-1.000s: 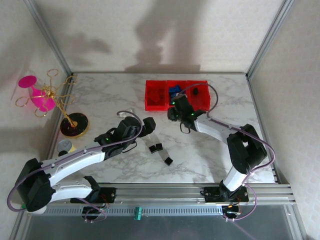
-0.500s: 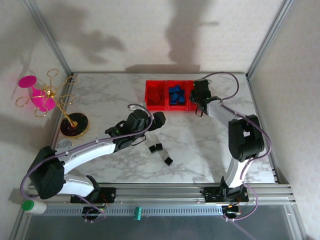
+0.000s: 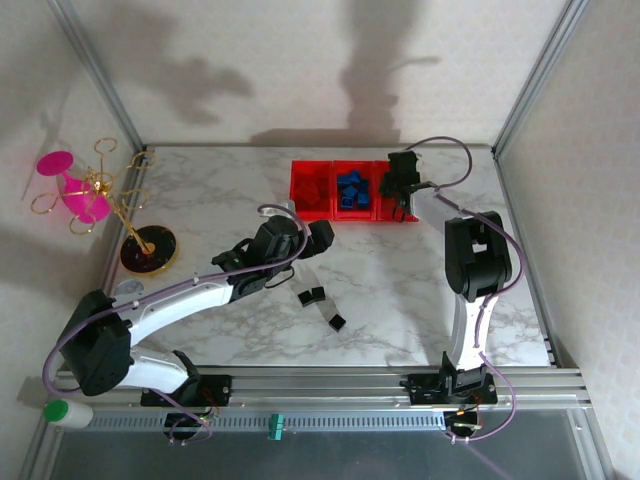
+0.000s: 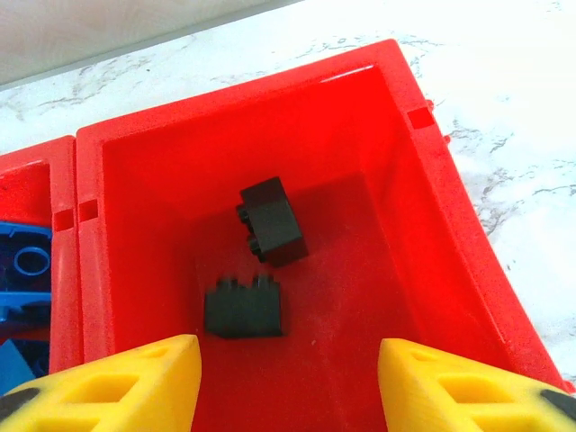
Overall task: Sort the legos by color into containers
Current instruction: Place the lego in the container, then pick up the lego from the bottom-center of the table, then place the lego in the container, then pick up the lego from the bottom-center of the table, then place the lego in the container.
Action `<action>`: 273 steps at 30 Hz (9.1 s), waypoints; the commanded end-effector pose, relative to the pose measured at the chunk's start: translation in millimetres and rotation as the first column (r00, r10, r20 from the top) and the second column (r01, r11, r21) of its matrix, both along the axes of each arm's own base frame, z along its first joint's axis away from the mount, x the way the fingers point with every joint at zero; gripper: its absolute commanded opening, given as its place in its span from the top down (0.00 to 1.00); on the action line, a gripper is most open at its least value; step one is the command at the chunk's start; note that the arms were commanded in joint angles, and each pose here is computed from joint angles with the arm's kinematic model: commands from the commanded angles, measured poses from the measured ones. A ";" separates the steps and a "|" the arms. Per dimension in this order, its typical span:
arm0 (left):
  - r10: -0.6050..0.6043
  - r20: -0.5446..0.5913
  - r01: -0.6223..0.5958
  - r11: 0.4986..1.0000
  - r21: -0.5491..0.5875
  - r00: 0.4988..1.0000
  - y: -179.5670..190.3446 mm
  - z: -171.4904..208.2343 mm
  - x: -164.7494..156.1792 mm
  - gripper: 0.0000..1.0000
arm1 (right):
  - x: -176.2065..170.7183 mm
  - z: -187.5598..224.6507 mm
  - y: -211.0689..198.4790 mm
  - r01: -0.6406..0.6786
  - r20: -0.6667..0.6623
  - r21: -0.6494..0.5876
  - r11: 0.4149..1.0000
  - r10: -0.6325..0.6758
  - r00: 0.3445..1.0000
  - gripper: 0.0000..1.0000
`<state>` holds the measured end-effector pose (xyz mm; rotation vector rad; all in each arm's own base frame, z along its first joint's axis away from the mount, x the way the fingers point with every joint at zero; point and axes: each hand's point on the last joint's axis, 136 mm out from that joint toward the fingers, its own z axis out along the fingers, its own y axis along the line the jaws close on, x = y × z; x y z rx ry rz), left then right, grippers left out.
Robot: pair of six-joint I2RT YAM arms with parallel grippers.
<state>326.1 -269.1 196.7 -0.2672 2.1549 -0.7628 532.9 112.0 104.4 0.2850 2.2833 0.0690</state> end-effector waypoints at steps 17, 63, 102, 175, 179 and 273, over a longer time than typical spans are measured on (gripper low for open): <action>0.090 0.009 -0.090 0.995 0.034 0.996 47.6 2.3 -27.7 0.01 | -122.4 43.1 89.7 -0.277 -0.032 0.101 0.955 0.282 0.959 0.36; 0.347 -0.103 -0.336 0.936 0.104 0.932 145.9 -49.9 -84.9 0.00 | -311.4 -65.4 250.3 -0.705 -0.332 0.035 0.709 0.673 0.661 0.51; 0.374 -0.081 -0.371 0.927 0.053 0.924 159.1 -39.6 -91.6 0.00 | -326.6 -69.4 257.8 -0.717 -0.379 -0.081 0.692 0.644 0.664 0.62; 0.197 -0.018 -0.195 0.978 0.076 0.980 94.1 -0.6 -36.2 0.00 | -96.8 59.4 91.0 -0.241 -0.016 0.048 0.969 0.242 0.970 0.36; 0.221 -0.043 -0.217 0.973 0.077 0.974 106.8 -13.5 -48.2 0.01 | -142.2 45.4 112.4 -0.317 -0.072 0.056 0.947 0.320 0.945 0.35; 0.113 0.015 -0.113 0.994 0.011 0.994 52.4 13.4 -8.8 0.00 | -12.6 45.5 21.1 -0.078 0.021 0.054 0.996 0.077 0.997 0.46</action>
